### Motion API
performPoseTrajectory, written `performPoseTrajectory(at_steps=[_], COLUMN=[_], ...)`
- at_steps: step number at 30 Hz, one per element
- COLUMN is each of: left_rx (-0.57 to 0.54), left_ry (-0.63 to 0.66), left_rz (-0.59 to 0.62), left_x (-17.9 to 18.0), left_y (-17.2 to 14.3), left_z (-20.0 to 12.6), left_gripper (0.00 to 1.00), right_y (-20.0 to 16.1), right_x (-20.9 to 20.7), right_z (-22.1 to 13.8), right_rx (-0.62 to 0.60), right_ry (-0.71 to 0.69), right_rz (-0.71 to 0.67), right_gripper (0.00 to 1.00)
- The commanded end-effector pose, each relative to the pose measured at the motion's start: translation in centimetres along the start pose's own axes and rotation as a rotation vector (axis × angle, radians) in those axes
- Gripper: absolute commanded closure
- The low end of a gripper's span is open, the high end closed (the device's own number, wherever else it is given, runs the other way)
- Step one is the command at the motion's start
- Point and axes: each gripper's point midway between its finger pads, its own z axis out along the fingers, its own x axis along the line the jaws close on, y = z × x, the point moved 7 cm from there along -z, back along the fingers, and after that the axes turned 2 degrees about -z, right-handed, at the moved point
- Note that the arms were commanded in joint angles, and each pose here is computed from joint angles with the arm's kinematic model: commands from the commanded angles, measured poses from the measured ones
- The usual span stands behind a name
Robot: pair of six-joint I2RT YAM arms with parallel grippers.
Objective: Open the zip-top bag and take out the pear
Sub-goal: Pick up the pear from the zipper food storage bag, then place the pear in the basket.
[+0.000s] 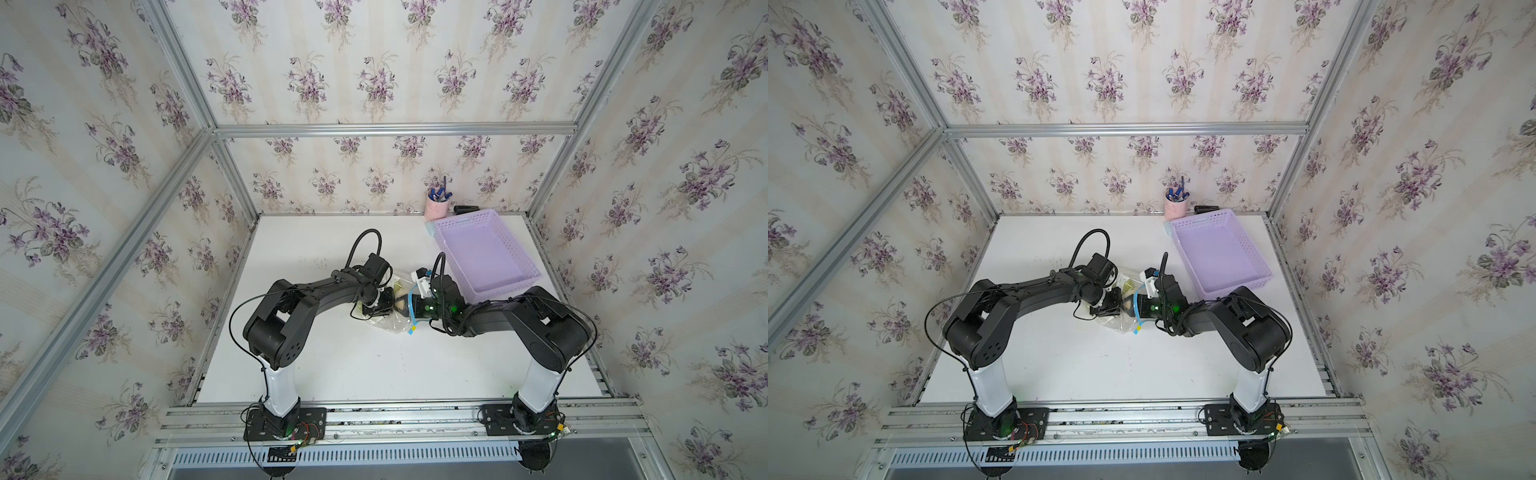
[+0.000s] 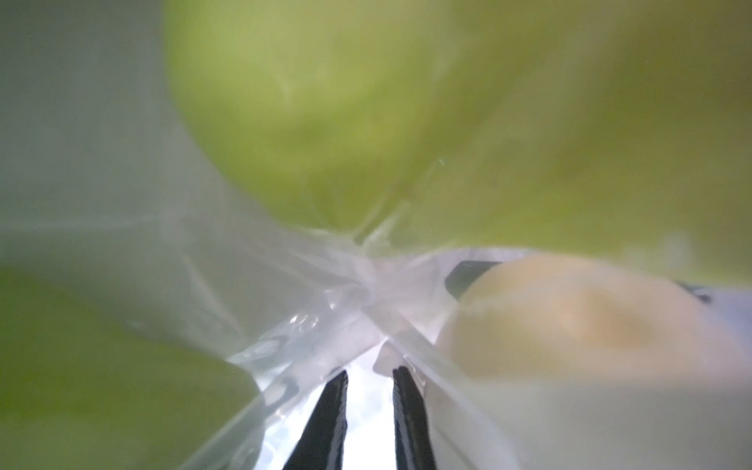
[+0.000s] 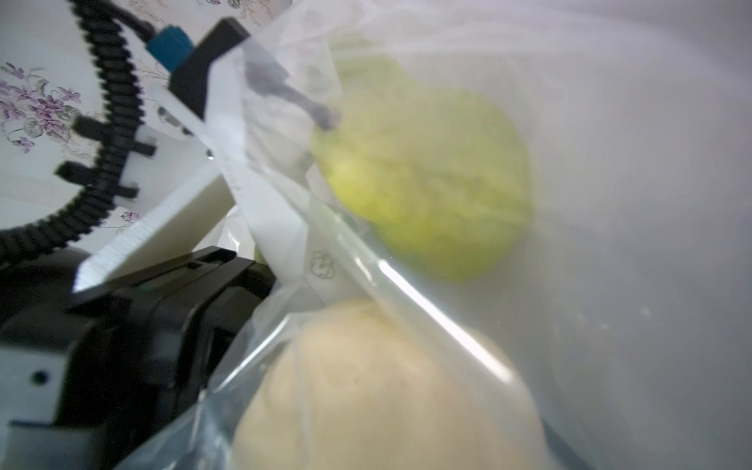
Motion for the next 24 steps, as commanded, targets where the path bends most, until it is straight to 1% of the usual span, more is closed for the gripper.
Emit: performPoseTrajectory(at_steps=[1,5,7,9,11,13,16,19,22,23,24], left_rx=[-0.028,-0.058,-0.072,-0.082,-0.094,-0.108,-0.12,-0.153,-0.197,-0.215,-0.232], left_ry=[0.012,0.077,0.108,0.118,0.095,0.055,-0.031,-0.088,-0.133,-0.139,-0.14], left_rz=[-0.009,-0.08,-0.114,-0.136,-0.148,-0.132,-0.09,-0.051,-0.01,0.001,0.013], left_x=[0.4,2.9,4.1,4.9,5.3,4.8,3.4,2.2,1.2,1.0,0.8], left_y=[0.2,0.2,0.4,0.5,0.8,1.1,1.6,2.1,2.2,2.2,2.2], left_z=[-0.7,-1.4,-1.9,-2.3,-2.5,-2.7,-3.2,-4.1,-5.7,-6.3,-7.1], left_gripper=[0.76,0.76,0.75,0.75,0.75,0.75,0.74,0.73,0.69,0.68,0.66], right_y=[0.0,0.1,0.1,-0.1,-0.6,-1.3,-2.0,-1.8,-1.6,-1.5,-1.2], right_x=[-0.6,0.0,0.3,0.1,-0.3,-1.0,-0.8,1.2,2.7,2.8,2.5], right_z=[-0.8,-2.4,-3.8,-5.3,-6.6,-7.6,-9.0,-10.5,-12.2,-12.6,-13.1], right_rx=[-0.02,-0.049,-0.053,-0.049,-0.018,0.026,0.035,-0.008,-0.038,-0.043,-0.061], right_ry=[-0.058,-0.052,-0.05,-0.069,-0.114,-0.163,-0.171,-0.082,-0.052,-0.073,-0.124], right_rz=[-0.015,-0.063,-0.096,-0.125,-0.153,-0.169,-0.205,-0.251,-0.271,-0.263,-0.242], right_gripper=[0.41,0.42,0.42,0.42,0.42,0.42,0.42,0.43,0.43,0.43,0.43])
